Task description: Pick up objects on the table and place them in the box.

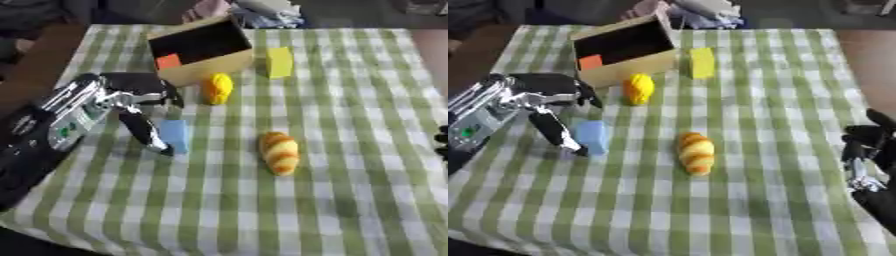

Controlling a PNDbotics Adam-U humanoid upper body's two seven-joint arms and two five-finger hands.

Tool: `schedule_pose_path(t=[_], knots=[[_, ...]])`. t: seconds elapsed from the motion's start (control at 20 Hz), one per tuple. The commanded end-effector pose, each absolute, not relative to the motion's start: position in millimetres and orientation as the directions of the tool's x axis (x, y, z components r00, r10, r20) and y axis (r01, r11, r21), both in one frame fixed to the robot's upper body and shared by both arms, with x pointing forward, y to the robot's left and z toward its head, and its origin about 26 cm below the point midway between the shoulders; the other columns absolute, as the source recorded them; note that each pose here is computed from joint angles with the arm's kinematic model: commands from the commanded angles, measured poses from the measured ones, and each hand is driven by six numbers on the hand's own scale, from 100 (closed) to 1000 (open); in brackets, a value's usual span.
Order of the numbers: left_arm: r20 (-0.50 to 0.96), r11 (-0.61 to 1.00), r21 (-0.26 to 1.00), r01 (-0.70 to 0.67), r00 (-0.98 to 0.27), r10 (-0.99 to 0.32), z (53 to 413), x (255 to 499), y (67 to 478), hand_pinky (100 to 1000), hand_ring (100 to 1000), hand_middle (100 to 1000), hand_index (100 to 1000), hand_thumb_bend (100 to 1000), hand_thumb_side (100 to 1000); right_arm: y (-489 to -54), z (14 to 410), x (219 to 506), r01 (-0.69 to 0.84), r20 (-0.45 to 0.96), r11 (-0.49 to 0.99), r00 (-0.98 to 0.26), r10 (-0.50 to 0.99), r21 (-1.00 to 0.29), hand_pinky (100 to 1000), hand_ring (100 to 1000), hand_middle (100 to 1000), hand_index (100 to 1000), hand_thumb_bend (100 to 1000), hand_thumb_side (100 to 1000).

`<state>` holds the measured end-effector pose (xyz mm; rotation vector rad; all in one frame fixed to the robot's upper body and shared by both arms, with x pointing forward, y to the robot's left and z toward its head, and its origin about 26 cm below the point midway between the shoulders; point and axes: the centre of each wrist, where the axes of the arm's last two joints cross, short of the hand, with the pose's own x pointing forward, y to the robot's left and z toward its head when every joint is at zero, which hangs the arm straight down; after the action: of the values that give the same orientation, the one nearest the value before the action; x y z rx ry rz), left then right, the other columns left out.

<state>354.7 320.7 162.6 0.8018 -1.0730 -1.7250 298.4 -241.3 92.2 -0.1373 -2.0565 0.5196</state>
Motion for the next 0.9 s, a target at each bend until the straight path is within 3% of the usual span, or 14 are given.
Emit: schedule_pose_path(t=[0.05,0.6,0.9], knots=[[-0.074,-0.192,0.925,0.329,-0.339,-0.938,166.2,361.5,324.5,742,709,741,844,637,493,-241.4,97.9,298.8,-0.116,0.789,0.902,-0.538,0.295,-0.416,677,738,711,936,100,470],[-0.079,-0.207,0.915,0.346,-0.349,-0.934,152.9,367.4,324.6,626,564,592,719,561,413,-241.2,97.9,299.0,-0.117,0.79,0.903,-0.538,0.293,-0.414,677,738,711,936,100,470],[-0.098,-0.22,0.925,0.31,-0.365,-0.926,161.0,362.2,324.3,521,454,473,600,446,270,-241.6,97.9,299.1,-0.115,0.79,0.902,-0.538,0.295,-0.415,677,738,711,936,100,470]])
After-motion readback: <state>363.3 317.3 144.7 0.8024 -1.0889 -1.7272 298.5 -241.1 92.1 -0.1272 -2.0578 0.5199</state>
